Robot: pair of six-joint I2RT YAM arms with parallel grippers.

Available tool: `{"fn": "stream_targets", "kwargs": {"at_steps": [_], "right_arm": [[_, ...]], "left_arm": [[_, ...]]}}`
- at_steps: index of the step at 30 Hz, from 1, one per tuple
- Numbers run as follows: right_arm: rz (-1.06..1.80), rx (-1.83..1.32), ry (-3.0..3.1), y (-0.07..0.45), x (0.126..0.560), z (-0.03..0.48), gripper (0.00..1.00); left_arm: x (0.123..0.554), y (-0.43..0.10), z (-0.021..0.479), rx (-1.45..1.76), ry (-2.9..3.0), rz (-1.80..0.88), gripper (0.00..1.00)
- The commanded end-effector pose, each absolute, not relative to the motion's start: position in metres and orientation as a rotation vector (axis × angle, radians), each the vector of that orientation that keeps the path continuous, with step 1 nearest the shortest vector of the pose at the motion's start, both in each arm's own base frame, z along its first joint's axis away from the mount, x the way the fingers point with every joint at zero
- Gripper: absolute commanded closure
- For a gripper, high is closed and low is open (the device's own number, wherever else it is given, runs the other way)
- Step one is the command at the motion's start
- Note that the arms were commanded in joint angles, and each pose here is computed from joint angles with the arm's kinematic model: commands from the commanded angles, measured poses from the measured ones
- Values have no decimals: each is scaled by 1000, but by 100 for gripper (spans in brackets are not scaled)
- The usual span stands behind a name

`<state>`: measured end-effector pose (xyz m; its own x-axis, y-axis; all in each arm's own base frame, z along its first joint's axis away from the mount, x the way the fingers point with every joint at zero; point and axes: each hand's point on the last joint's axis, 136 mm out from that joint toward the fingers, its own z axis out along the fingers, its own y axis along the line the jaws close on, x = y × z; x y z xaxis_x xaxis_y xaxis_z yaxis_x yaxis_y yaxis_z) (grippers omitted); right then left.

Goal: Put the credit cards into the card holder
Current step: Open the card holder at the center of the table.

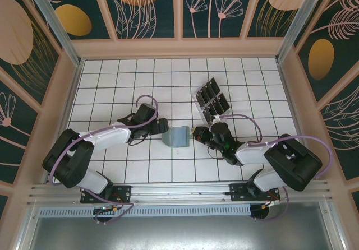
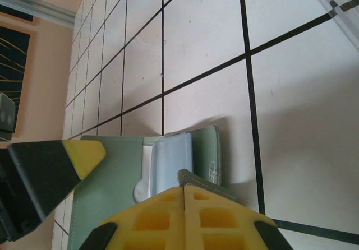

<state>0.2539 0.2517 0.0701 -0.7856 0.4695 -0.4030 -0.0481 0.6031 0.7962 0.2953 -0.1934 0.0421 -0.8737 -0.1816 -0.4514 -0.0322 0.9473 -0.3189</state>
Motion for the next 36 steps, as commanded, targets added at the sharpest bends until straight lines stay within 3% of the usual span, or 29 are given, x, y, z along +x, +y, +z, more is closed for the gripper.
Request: {"fn": "stream_targets", "kwargs": {"at_steps": [1, 5, 8, 20, 27, 36], "right_arm": [[1121, 345, 2189, 248, 257, 81, 97], [1096, 302, 2182, 249, 259, 93, 77], [1095, 259, 2175, 253, 260, 105, 72], [1173, 13, 2200, 304, 251, 135, 72], [1244, -60, 2283, 342, 245, 104, 74], [1165, 1, 2370, 342, 258, 58, 76]], "left_arm": [[295, -186, 42, -161, 2584, -367, 1], [293, -179, 33, -171, 2592, -323, 1], [294, -178, 30, -175, 2590, -313, 1], [297, -177, 26, -157, 2591, -290, 1], [299, -174, 18, -165, 2597, -246, 1], [316, -171, 14, -166, 2573, -159, 1]]}}
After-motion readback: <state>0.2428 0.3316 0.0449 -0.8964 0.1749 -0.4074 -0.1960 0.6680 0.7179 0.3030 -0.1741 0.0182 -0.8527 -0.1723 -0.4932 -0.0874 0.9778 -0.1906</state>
